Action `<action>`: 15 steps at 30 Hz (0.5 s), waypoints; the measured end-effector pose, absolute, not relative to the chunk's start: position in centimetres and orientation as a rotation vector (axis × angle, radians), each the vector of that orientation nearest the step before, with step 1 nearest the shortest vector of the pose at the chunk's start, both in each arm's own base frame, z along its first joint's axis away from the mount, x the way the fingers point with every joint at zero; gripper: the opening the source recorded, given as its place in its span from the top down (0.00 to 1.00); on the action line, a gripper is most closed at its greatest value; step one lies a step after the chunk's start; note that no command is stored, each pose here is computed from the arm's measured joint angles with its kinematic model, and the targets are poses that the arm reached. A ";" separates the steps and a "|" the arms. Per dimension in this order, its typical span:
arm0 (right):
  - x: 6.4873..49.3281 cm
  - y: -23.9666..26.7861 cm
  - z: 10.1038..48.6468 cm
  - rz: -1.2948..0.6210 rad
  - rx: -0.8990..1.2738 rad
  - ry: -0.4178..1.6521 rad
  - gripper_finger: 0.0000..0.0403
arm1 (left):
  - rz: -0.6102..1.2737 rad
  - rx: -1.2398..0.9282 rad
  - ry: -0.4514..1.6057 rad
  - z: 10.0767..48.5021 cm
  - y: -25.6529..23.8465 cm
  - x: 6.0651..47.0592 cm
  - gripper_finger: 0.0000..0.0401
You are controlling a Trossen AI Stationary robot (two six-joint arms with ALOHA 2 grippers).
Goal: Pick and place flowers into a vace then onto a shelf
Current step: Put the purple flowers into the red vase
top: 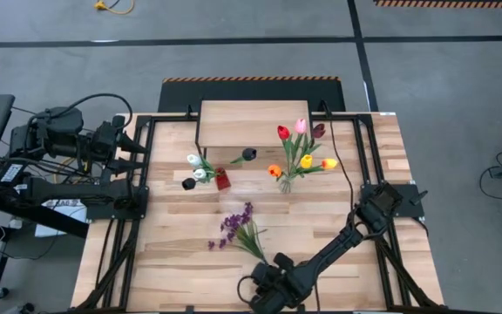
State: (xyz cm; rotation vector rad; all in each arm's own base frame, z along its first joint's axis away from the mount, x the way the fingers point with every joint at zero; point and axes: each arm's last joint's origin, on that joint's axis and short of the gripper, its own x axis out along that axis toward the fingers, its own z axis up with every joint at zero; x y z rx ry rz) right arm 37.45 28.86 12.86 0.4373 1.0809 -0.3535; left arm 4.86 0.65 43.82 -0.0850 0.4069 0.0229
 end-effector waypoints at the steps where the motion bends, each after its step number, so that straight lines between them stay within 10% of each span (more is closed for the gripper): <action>1: 37.7 29.0 13.2 -0.343 0.416 1.063 0.69 | 0.023 -0.084 0.407 43.8 0.6 4.9 0.58; 15: 36.7 27.2 14.9 -0.537 0.292 1.151 0.47 | 0.023 -0.083 0.407 43.8 0.6 4.9 0.58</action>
